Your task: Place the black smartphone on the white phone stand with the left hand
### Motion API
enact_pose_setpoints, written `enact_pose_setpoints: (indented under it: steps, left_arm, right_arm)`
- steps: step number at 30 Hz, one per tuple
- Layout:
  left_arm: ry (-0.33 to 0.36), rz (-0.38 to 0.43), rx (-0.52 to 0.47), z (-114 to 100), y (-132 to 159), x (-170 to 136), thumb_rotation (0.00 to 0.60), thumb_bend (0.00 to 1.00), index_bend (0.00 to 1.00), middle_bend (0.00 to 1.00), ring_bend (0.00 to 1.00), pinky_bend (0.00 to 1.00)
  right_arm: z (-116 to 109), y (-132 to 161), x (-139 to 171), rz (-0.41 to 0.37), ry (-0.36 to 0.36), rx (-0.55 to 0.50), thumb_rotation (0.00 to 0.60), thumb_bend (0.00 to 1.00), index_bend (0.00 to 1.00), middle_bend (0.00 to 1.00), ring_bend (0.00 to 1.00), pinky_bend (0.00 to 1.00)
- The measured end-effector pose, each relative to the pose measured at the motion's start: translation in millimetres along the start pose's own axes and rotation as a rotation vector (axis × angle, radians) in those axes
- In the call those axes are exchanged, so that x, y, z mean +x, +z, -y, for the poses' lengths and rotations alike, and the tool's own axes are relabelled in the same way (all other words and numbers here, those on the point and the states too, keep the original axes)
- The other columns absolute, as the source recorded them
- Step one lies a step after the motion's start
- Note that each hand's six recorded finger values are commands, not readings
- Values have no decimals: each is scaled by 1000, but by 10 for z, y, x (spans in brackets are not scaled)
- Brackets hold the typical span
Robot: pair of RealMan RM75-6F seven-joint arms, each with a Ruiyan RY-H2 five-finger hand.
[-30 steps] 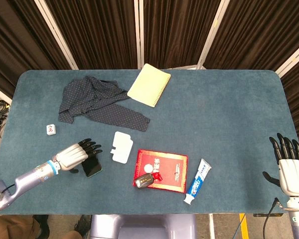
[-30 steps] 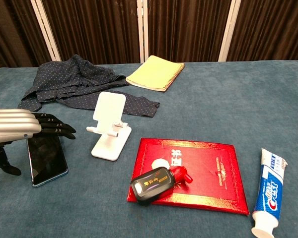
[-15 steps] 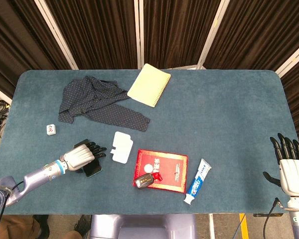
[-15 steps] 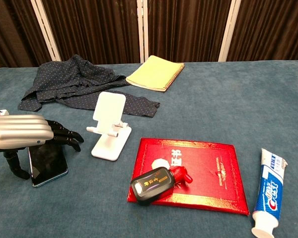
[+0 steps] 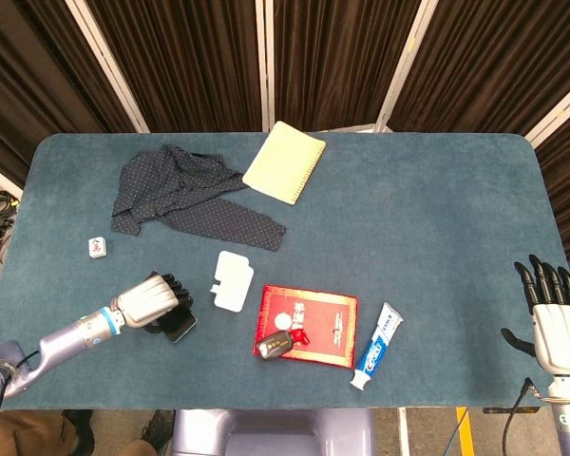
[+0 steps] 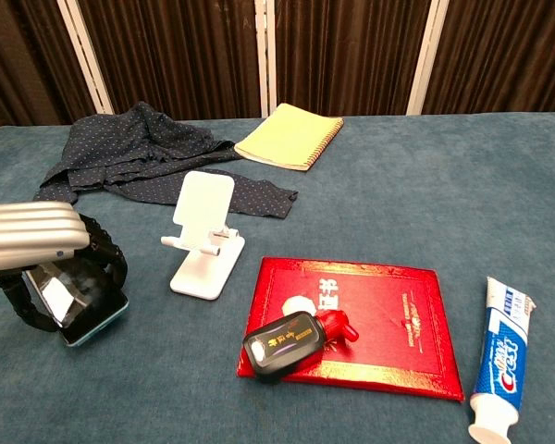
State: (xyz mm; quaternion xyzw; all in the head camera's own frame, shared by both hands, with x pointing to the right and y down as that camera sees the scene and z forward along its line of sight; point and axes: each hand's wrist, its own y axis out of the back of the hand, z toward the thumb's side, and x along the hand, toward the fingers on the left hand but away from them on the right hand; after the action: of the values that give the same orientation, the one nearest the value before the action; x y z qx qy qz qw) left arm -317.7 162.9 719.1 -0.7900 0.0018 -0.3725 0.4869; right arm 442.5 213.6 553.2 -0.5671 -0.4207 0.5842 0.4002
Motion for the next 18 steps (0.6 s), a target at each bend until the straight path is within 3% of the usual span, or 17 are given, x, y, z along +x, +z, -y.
enact_pose_setpoints:
  steps: [10, 14, 18]
  left_arm:
    - [111, 21, 73, -278, -20, -136, 600, 0, 585, 390, 461, 430]
    - [223, 43, 215, -539, -11, -176, 600, 0, 582, 390, 461, 428]
    - [366, 104, 434, -901, 49, -167, 600, 0, 560, 382, 461, 412]
  right_arm:
    - [-18, 1, 9, -1, -3, -6, 600, 0, 0, 0, 0, 0]
    - [-27, 3, 12, -2, -4, -12, 600, 0, 0, 0, 0, 0]
    - [-36, 4, 12, -3, -6, -15, 600, 0, 0, 0, 0, 0]
